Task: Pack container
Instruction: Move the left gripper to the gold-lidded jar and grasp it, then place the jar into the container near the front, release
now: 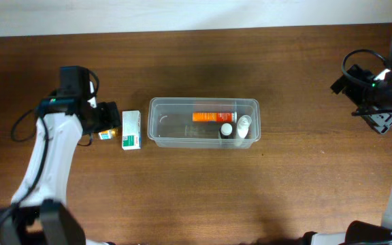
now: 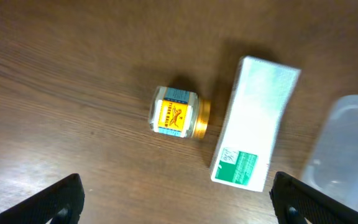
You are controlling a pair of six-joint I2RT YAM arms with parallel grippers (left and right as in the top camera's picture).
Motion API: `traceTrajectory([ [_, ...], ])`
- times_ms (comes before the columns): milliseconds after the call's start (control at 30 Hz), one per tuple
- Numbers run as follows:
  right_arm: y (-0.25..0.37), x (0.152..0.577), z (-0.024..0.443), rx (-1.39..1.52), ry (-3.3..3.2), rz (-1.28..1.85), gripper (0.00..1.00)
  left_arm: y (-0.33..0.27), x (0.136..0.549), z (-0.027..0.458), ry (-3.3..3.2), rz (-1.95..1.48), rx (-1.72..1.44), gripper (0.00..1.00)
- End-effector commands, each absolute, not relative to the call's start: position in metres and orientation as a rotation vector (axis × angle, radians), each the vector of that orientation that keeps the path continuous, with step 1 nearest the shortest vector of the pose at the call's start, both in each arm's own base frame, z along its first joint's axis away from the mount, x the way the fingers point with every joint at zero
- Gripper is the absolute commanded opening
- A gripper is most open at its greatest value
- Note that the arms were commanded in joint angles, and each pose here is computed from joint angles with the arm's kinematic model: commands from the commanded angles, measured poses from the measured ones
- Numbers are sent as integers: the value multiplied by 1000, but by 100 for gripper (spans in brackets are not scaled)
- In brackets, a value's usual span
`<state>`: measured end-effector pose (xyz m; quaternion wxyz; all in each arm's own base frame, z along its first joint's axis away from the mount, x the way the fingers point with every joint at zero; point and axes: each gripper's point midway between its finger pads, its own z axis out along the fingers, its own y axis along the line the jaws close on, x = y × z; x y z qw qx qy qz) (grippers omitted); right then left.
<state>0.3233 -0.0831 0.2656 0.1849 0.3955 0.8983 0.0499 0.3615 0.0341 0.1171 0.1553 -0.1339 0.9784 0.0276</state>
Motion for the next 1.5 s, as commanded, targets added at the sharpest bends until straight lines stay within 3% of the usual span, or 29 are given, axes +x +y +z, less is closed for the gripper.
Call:
traceTrajectory([
  [0, -85, 324, 266, 1110, 2533, 139, 98, 34, 363, 75, 2913, 81, -383, 97],
  [233, -85, 324, 266, 1110, 2533, 139, 98, 35, 380, 26, 2962, 87, -352, 96],
  [367, -85, 324, 266, 1110, 2533, 139, 99, 35, 384, 16, 2970, 92, -304, 79],
  [500, -85, 324, 266, 1110, 2533, 139, 98, 35, 381, 6, 3000, 96, -265, 72],
  [833, -85, 324, 266, 1110, 2533, 139, 99, 35, 383, 10, 3001, 99, -232, 41],
  [967, -85, 324, 266, 1110, 2533, 139, 98, 36, 389, 35, 2997, 99, -231, 40],
  [1133, -85, 324, 266, 1110, 2533, 139, 98, 22, 400, 101, 2947, 21, -185, 40],
  [1267, -85, 324, 266, 1110, 2533, 139, 98, -31, 408, 161, 2840, -203, 62, 40],
  [1467, -85, 324, 266, 1110, 2533, 139, 99, -117, 390, 191, 2702, -218, 583, 39],
])
